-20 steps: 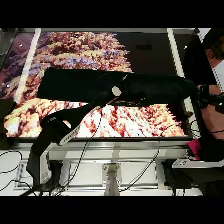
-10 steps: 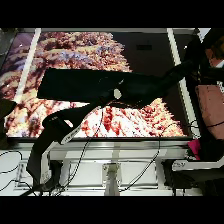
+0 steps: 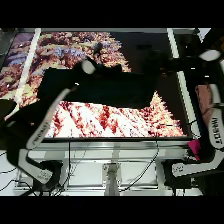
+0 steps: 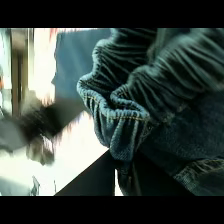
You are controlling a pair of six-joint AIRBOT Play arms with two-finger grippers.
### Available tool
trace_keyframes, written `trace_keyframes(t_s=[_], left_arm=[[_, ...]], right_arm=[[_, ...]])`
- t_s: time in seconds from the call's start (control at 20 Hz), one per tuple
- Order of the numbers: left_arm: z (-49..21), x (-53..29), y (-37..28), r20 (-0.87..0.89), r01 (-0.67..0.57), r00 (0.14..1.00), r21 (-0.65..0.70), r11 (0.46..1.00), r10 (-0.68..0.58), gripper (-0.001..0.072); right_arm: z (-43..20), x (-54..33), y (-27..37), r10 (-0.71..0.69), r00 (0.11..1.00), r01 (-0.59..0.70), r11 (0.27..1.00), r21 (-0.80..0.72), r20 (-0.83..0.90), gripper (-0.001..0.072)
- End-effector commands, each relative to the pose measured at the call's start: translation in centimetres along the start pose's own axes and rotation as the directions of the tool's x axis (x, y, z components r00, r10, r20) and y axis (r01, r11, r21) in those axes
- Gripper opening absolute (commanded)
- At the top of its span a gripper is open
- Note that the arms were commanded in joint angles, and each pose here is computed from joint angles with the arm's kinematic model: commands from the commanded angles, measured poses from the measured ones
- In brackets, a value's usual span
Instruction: Fold the clothes and pants, and hang the long-sleeved shirts on hangers.
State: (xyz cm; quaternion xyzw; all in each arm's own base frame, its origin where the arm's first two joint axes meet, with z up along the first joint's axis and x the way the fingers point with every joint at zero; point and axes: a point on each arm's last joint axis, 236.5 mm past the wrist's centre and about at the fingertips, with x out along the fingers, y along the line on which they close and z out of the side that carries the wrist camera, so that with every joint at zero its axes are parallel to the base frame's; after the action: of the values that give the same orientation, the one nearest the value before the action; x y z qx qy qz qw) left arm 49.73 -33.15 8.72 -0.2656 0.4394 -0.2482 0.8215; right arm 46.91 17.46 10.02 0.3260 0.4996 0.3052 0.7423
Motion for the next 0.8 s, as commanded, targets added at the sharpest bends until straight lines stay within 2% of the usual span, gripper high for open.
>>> trace_keyframes(t_s=[0.0,0.15,0.2,0.25,0.3,0.35,0.5,0.55,0.6,0.75], left_arm=[[6.4,-7.6,3.4,0.141,-0.093,0.986,0.033,0.995,0.087,0.0011],[8.5,-10.1,5.5,0.186,-0.117,0.976,-0.001,0.993,0.115,0.0012],[8.7,-10.3,5.9,0.188,-0.122,0.975,-0.008,0.992,0.122,0.0012],[8.9,-10.5,6.3,0.189,-0.127,0.974,-0.013,0.992,0.127,0.0012],[8.9,-10.6,6.5,0.188,-0.129,0.973,-0.016,0.992,0.130,0.0012],[9.0,-10.6,6.6,0.190,-0.130,0.973,-0.018,0.991,0.132,0.0012],[8.9,-10.6,6.6,0.186,-0.135,0.974,0.006,0.991,0.132,0.0013],[8.7,-10.6,6.6,0.179,-0.141,0.975,0.039,0.989,0.132,0.0012],[8.4,-10.5,6.6,0.168,-0.145,0.977,0.056,0.988,0.134,0.0012],[8.0,-10.9,6.2,0.153,-0.144,0.979,0.069,0.987,0.132,0.0012]], right_arm=[[-6.4,9.5,4.3,0.031,0.983,-0.042,0.997,-0.060,-0.181,0.0013],[-11.5,16.8,4.4,0.006,0.960,-0.027,0.997,-0.070,-0.280,0.0023],[-11.8,17.8,4.3,-0.005,0.963,-0.013,0.998,-0.065,-0.271,0.0057],[-11.5,18.0,4.5,-0.007,0.968,-0.005,0.999,-0.046,-0.252,0.0193],[-10.6,17.6,4.8,-0.004,0.972,-0.009,0.999,-0.054,-0.236,0.0380],[-9.3,16.7,5.0,-0.002,0.975,-0.013,0.998,-0.068,-0.221,0.0428],[-4.3,11.5,5.0,-0.011,0.983,-0.010,0.993,-0.113,-0.186,0.0426],[-2.5,9.0,4.3,-0.038,0.984,0.015,0.991,-0.134,-0.172,0.0320],[-0.8,6.6,3.2,-0.079,0.985,0.055,0.986,-0.158,-0.151,0.0018],[3.7,-1.7,-2.9,-0.248,0.967,0.237,0.959,-0.155,-0.057,0.0017]])
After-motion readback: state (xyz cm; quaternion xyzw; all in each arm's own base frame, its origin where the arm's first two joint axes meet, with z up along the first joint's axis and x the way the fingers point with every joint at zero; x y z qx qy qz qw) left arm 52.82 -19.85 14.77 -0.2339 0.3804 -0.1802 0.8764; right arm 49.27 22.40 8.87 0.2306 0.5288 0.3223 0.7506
